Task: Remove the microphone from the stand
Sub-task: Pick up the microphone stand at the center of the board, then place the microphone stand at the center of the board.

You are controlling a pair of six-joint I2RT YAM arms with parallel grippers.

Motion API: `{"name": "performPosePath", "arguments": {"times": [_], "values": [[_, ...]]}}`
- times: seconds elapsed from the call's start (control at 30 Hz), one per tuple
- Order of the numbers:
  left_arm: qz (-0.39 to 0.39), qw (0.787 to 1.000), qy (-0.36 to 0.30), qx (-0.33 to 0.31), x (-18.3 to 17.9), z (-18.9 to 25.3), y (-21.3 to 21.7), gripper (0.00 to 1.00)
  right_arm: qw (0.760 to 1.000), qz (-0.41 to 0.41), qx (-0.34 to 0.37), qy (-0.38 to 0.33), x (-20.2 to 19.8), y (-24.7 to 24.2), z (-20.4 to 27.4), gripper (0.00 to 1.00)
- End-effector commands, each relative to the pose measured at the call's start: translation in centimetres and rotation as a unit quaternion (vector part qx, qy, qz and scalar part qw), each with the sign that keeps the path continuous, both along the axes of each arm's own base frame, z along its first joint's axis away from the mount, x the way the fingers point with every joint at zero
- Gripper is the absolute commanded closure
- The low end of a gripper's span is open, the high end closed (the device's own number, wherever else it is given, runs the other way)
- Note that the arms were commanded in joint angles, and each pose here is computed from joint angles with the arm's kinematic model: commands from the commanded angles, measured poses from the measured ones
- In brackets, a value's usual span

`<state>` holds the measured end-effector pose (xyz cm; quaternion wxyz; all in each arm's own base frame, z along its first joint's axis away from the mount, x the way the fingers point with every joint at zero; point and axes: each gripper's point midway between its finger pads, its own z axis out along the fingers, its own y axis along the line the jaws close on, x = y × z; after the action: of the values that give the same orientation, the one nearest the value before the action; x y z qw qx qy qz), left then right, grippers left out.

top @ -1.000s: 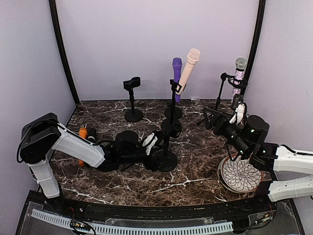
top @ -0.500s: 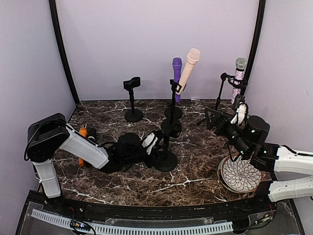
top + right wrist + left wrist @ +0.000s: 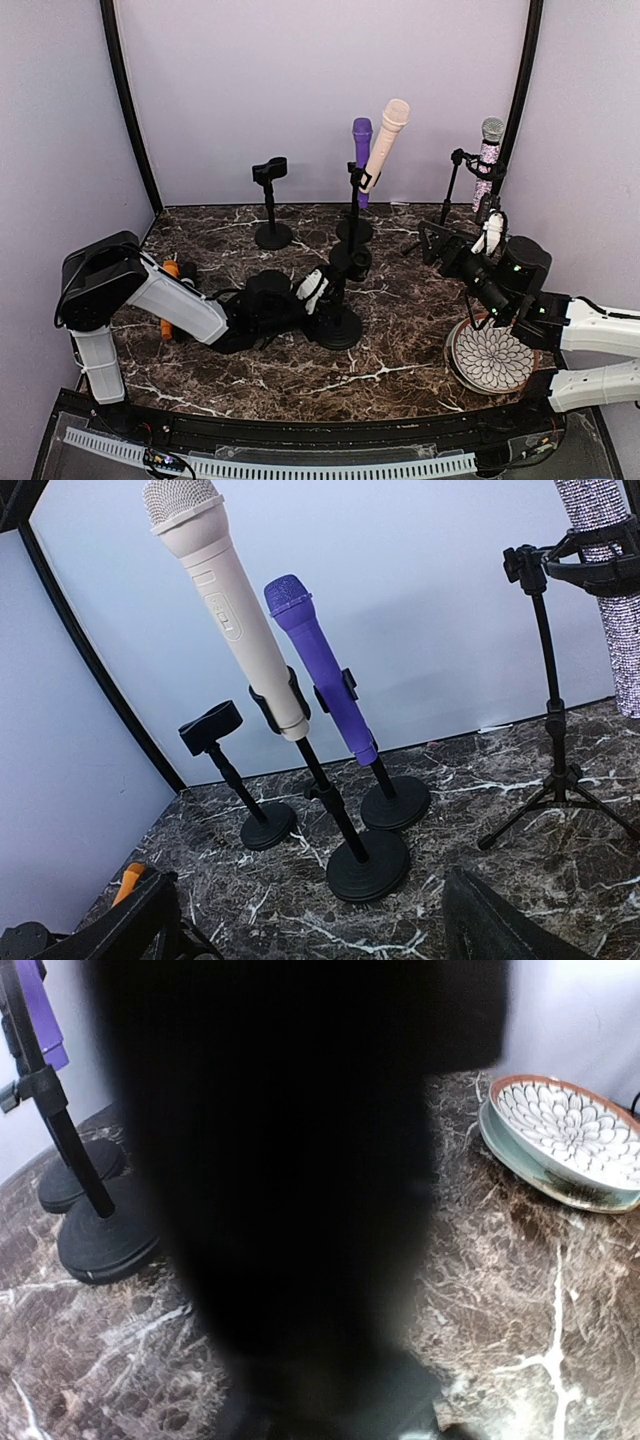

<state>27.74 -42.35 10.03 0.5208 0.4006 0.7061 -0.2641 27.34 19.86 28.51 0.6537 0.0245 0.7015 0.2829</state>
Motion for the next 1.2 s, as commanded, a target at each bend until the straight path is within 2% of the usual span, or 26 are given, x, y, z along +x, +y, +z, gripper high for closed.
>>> {"name": "performPosePath", "arguments": {"times": [0.0, 0.17, 0.27, 0.33, 0.8, 1.0, 1.17], "values": [[0.016, 0.999, -0.021, -0.020, 1.1, 2.0, -0.6, 0.81, 1.000, -0.016, 0.003, -0.006, 0.3, -0.7, 0.5, 0.08], [0.033, 0.999, -0.030, -0.030, 1.3, 3.3, 0.2, 0.86, 1.000, -0.016, 0.002, -0.005, 0.2, -0.8, 0.4, 0.08], [0.062, 0.997, -0.045, -0.023, 2.1, 4.7, 1.7, 0.97, 1.000, -0.019, 0.002, -0.005, 0.2, -1.0, 0.5, 0.08], [0.083, 0.995, -0.051, -0.025, 3.0, 5.7, 3.3, 1.00, 1.000, -0.021, 0.002, -0.006, 0.1, -1.2, 0.5, 0.08], [0.219, 0.974, -0.053, 0.001, 13.5, 8.0, 14.8, 1.00, 1.000, -0.027, 0.009, -0.009, -0.1, -1.8, 0.2, 0.08], [0.257, 0.965, -0.048, -0.012, 16.6, 8.4, 16.4, 1.00, 0.999, -0.036, 0.008, -0.012, -0.3, -2.4, 0.4, 0.08], [0.260, 0.964, -0.038, -0.032, 18.4, 7.9, 16.5, 1.00, 0.999, -0.042, 0.007, -0.014, -0.3, -2.9, 0.5, 0.08]]}}
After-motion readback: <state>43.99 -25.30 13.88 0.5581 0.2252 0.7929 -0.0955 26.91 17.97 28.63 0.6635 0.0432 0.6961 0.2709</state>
